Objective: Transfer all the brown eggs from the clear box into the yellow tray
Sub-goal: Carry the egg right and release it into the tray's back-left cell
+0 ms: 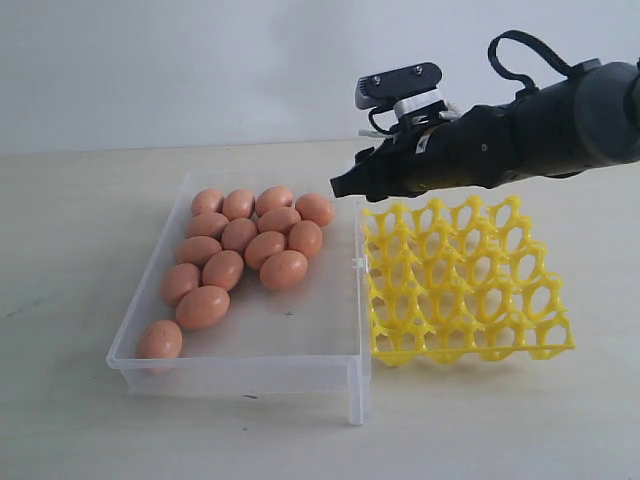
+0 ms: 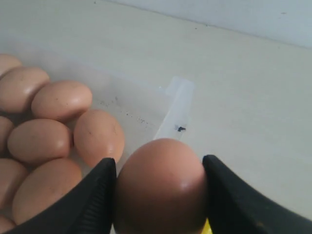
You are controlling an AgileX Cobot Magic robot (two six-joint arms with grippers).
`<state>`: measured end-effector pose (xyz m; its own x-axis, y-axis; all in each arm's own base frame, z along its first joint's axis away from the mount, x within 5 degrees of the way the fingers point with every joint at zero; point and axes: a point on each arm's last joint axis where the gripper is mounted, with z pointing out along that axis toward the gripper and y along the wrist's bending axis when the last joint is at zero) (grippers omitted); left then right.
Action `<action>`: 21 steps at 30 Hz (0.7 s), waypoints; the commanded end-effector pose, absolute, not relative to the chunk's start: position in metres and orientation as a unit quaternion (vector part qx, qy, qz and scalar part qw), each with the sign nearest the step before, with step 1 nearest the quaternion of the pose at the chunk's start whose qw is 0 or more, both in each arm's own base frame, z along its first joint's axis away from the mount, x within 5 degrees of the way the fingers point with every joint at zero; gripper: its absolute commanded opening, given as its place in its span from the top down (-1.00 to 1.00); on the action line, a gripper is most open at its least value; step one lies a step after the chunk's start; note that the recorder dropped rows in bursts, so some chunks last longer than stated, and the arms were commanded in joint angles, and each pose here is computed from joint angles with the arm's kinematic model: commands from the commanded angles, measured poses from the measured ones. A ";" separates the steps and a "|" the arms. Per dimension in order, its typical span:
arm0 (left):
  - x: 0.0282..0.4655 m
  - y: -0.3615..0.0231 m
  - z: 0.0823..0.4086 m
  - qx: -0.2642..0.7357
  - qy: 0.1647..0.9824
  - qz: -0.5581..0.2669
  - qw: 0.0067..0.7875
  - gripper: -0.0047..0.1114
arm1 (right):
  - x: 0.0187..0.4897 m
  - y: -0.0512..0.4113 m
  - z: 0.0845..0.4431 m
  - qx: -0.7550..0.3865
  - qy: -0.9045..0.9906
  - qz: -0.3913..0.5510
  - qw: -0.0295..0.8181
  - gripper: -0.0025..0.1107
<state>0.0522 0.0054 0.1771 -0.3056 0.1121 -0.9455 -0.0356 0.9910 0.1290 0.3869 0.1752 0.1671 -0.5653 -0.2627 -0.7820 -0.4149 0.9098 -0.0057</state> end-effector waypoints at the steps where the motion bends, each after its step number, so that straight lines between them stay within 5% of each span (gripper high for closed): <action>1: 0.052 0.005 0.179 0.023 0.802 0.058 0.594 0.92 | 0.395 0.177 0.159 -0.193 0.885 0.087 0.415 0.96; 21: 0.052 0.005 0.179 0.024 0.802 0.059 0.594 0.92 | 0.403 0.164 0.135 -0.180 0.902 0.075 0.385 0.96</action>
<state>0.0522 0.0054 0.1771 -0.3056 0.1121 -0.9455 -0.0356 0.9910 0.1290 0.4020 0.1659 0.1343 -0.6411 -0.2584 -0.7227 -0.3792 0.9253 0.0055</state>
